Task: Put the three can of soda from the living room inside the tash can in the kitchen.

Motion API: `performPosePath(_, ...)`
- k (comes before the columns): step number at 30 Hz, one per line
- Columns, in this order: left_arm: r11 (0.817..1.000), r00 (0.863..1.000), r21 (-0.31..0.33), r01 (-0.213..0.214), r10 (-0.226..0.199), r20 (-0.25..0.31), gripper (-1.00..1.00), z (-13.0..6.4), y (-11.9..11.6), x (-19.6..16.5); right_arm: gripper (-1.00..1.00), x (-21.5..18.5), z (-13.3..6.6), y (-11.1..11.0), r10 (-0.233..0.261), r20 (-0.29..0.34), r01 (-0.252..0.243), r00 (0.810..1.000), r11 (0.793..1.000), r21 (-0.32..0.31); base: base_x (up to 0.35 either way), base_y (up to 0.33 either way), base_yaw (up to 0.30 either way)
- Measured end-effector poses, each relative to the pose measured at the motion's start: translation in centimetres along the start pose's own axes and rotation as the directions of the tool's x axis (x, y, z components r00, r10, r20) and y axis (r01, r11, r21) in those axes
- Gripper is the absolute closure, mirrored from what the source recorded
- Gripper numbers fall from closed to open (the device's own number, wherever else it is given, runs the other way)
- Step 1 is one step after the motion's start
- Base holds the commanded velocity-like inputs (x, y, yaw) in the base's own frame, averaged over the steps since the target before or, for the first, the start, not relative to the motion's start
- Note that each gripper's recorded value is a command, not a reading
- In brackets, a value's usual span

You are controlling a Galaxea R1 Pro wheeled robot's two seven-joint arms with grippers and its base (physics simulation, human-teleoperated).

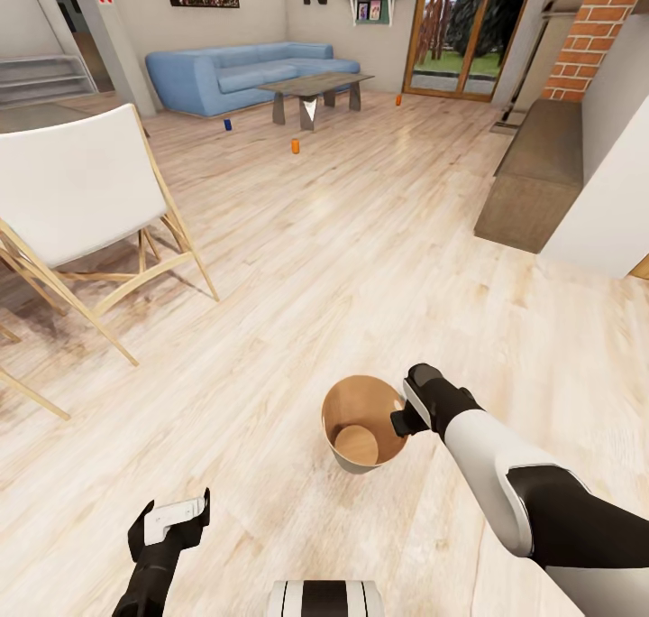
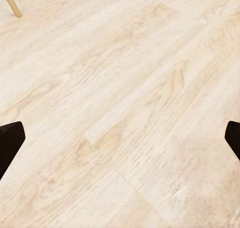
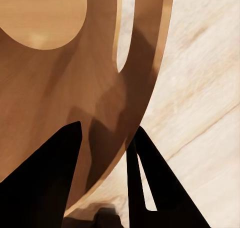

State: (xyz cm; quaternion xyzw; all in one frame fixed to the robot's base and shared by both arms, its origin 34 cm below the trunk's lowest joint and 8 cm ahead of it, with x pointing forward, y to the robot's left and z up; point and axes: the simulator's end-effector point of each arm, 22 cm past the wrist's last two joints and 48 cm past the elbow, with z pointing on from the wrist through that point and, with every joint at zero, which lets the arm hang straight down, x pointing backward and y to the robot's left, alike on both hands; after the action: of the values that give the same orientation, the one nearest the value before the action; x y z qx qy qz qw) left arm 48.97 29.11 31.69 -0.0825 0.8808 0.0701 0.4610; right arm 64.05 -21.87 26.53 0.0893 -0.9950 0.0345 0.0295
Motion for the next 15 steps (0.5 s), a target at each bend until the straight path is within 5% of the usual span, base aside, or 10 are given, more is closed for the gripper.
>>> performPosePath(15,1.000,1.000,-0.001,-0.002,0.002,-0.002,-1.00,-0.01,0.03,0.12,1.00,-0.02,0.02,-0.01,0.002,0.002,-0.002,1.000,1.000,-0.002,0.000,0.000,0.000)
